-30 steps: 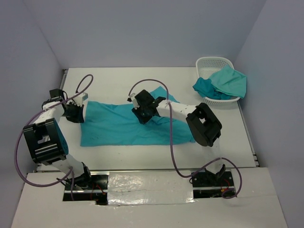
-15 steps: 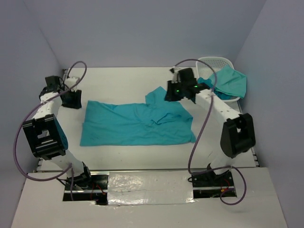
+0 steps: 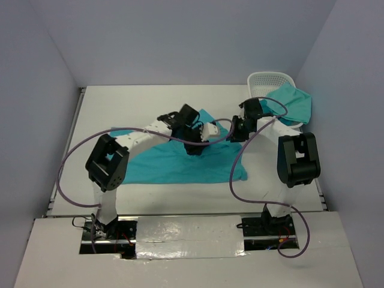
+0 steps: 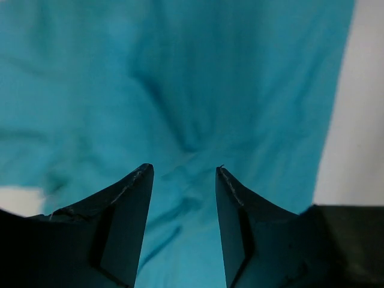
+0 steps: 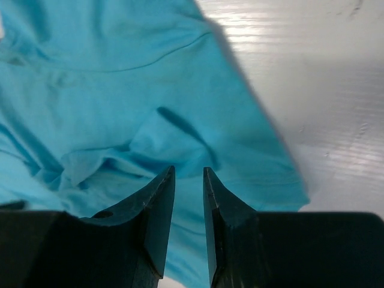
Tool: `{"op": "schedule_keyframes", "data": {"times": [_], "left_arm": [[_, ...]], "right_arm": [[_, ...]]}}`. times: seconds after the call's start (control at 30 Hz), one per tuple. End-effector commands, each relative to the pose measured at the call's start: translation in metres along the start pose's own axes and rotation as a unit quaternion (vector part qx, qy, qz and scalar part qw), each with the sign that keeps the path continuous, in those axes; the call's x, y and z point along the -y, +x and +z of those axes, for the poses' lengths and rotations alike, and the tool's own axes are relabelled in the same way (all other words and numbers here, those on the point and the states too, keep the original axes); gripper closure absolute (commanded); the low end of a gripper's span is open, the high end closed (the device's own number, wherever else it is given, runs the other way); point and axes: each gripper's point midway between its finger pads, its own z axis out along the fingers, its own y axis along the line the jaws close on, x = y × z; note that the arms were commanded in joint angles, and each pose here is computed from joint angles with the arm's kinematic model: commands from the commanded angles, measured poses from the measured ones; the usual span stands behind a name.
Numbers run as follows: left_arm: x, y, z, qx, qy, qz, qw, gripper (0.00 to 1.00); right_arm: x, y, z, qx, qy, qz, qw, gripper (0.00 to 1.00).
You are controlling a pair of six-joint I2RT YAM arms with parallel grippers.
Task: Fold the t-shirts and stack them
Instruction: Fold the flattened tshirt in 1/3 of the way
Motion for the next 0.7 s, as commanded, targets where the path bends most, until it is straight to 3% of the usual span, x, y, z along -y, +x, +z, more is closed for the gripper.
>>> {"op": "schedule_keyframes", "data": {"times": [0.0, 0.1, 0.23, 0.37, 0.53, 0.67], "left_arm": [[0.029, 0.004, 0.030, 0.002, 0.050, 0.011, 0.999, 0.41], [0.041, 0.004, 0.048, -0.006, 0.058, 0.023, 0.998, 0.42], [0.020, 0.022, 0.059, -0.043, 0.000, 0.028, 0.999, 0.42], [0.005, 0.043, 0.062, -0.082, -0.041, 0.048, 0.995, 0.43], [0.030, 0.043, 0.066, -0.066, 0.023, 0.027, 0.997, 0.55], [0.049, 0.039, 0.066, -0.052, 0.071, 0.024, 0.996, 0.49]], "right_arm": [[0.001, -0.019, 0.007, 0.022, -0.008, -0.002, 1.000, 0.66], [-0.004, -0.014, 0.011, 0.011, -0.026, 0.000, 1.000, 0.64], [-0.003, -0.007, 0.016, 0.004, -0.025, -0.003, 1.000, 0.56], [-0.001, -0.005, 0.025, -0.004, -0.018, -0.008, 1.000, 0.55], [0.005, 0.002, 0.030, -0.015, -0.006, -0.007, 1.000, 0.55], [-0.001, 0.000, 0.028, -0.009, -0.019, -0.006, 1.000, 0.55]]}}
